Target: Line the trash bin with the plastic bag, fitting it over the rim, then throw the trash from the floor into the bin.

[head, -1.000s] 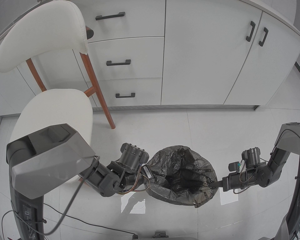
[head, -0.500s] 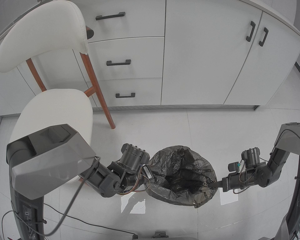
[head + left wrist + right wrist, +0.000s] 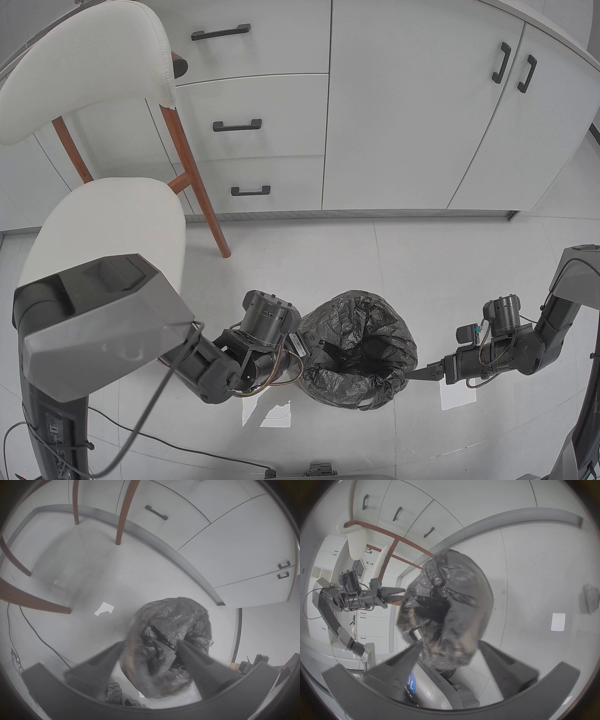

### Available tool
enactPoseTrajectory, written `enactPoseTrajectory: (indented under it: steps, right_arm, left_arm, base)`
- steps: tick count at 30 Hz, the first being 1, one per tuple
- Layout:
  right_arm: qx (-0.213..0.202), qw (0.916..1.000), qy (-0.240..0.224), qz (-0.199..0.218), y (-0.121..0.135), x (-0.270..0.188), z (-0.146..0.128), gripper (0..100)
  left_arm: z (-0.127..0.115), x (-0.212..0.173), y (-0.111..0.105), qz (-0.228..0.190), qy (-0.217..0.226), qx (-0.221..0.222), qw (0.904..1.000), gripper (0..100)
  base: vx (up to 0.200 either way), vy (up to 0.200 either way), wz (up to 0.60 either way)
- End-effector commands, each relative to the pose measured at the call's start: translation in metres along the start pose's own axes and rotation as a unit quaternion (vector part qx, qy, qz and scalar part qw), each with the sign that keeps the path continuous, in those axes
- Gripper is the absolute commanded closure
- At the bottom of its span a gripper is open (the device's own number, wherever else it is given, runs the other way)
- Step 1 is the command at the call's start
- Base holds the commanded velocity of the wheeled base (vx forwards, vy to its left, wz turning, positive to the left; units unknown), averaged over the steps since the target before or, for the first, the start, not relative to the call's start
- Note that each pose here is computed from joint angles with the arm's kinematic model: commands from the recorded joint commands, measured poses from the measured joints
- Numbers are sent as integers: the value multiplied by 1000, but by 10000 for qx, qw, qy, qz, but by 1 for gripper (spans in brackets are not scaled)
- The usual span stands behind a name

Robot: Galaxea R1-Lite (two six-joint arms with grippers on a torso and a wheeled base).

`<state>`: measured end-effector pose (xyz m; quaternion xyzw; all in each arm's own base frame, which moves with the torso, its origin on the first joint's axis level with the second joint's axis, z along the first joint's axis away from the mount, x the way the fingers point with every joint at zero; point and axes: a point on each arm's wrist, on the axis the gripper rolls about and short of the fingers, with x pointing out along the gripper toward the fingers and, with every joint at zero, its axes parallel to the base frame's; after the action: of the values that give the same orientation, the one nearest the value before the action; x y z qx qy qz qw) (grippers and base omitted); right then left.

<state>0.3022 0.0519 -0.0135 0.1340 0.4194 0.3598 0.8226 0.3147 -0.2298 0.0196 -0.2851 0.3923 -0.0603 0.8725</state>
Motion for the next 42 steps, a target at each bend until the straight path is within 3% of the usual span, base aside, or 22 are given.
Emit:
enactPoseTrajectory:
  steps: [1, 7, 10, 12, 13, 14, 15, 24, 36, 37, 42]
  right_arm:
    - [-11, 10000, -27, 5, 1, -1, 1, 0]
    - [-214, 9994, -281, 13, 11, -10, 16, 0]
    - [-646, 9958, -641, 110, 32, -21, 39, 0]
    - [-931, 9920, -834, 190, 48, -23, 53, 0]
    - [-1076, 9899, -921, 87, 57, -22, 59, 0]
    - [-1086, 9898, -923, 75, 58, -22, 60, 0]
    - [-1137, 9886, -974, -151, 69, -17, 63, 0]
    - [-1168, 9862, -1166, -130, 92, -43, 57, 0]
    - [-1204, 9854, -1197, -128, 110, -72, 39, 0]
    - [-1187, 9859, -1172, -131, 110, -72, 37, 100]
    - [-1212, 9851, -1217, -119, 116, -81, 31, 100]
  left_arm:
    - [-2, -1, 4, 67, 22, -2, 10000, 0]
    - [18, -18, -10, -175, -326, -73, 9993, 0]
    - [32, -50, -36, -728, -567, 38, 9957, 0]
    - [22, -64, -61, -1226, -429, 491, 9903, 0]
    - [12, -68, -76, -1594, -201, 886, 9830, 0]
    - [11, -68, -77, -1617, -180, 931, 9823, 0]
    - [-10, -65, -95, -1845, -44, 1476, 9717, 0]
    - [6, -91, -109, -1922, -648, 1383, 9694, 0]
    - [7, -120, -103, -1928, -726, 1391, 9686, 0]
    - [6, -122, -101, -1917, -718, 1402, 9687, 0]
    - [-1, -119, -88, -1731, -626, 1443, 9723, 0]
  base:
    - [0, 0, 0]
    - [0, 0, 0]
    - [0, 0, 0]
    - [0, 0, 0]
    - [0, 0, 0]
    - [0, 0, 0]
    - [0, 0, 0]
    - [0, 0, 0]
    - [0, 0, 0]
    - [0, 0, 0]
    - [0, 0, 0]
